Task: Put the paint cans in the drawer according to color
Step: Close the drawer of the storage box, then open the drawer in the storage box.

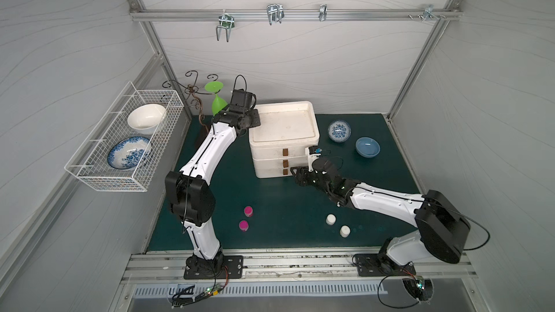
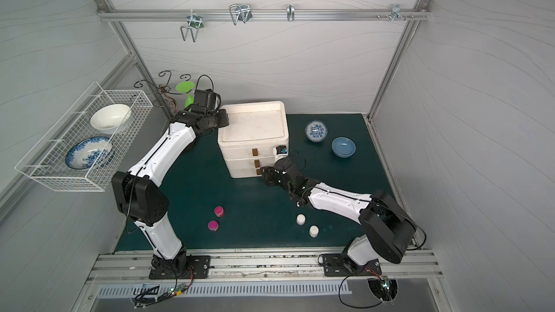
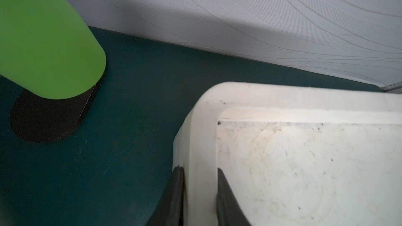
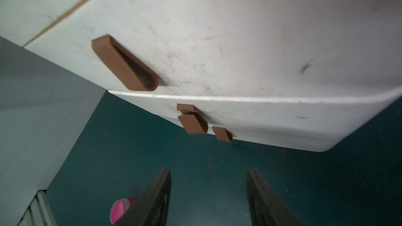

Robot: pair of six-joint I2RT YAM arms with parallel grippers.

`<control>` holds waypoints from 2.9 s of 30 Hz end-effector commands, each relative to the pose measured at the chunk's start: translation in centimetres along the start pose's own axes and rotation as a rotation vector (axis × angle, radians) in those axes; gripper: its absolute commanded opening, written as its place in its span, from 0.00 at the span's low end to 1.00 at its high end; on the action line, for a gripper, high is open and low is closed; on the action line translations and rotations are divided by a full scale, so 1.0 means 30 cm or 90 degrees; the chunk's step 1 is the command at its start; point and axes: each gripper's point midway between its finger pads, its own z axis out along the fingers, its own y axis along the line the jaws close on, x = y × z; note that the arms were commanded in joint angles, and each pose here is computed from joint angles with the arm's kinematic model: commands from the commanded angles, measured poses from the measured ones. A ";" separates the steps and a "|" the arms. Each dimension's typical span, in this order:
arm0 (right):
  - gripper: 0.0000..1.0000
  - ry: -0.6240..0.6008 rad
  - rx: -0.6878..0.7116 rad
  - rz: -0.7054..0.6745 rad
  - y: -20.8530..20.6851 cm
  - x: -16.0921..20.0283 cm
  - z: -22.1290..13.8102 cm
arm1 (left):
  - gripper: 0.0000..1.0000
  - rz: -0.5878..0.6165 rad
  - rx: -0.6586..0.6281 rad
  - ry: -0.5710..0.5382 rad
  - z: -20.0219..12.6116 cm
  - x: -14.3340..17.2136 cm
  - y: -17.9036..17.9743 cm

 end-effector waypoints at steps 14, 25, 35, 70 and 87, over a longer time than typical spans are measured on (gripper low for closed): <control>0.54 -0.022 -0.085 -0.021 0.072 -0.025 0.161 | 0.17 -0.081 0.103 0.087 -0.011 0.095 -0.097; 0.51 -0.055 -0.075 -0.032 0.057 -0.049 0.216 | 0.17 -0.083 0.111 0.089 -0.012 0.095 -0.103; 0.43 -0.141 -0.109 0.052 -0.027 -0.054 0.177 | 0.17 -0.086 0.111 0.092 -0.007 0.100 -0.103; 0.00 -0.118 -0.088 0.078 -0.016 -0.037 0.149 | 0.17 -0.104 0.119 0.088 -0.012 0.093 -0.102; 0.00 -0.003 -0.102 0.025 0.108 0.166 -0.043 | 0.15 -0.143 0.123 0.071 -0.010 0.085 -0.077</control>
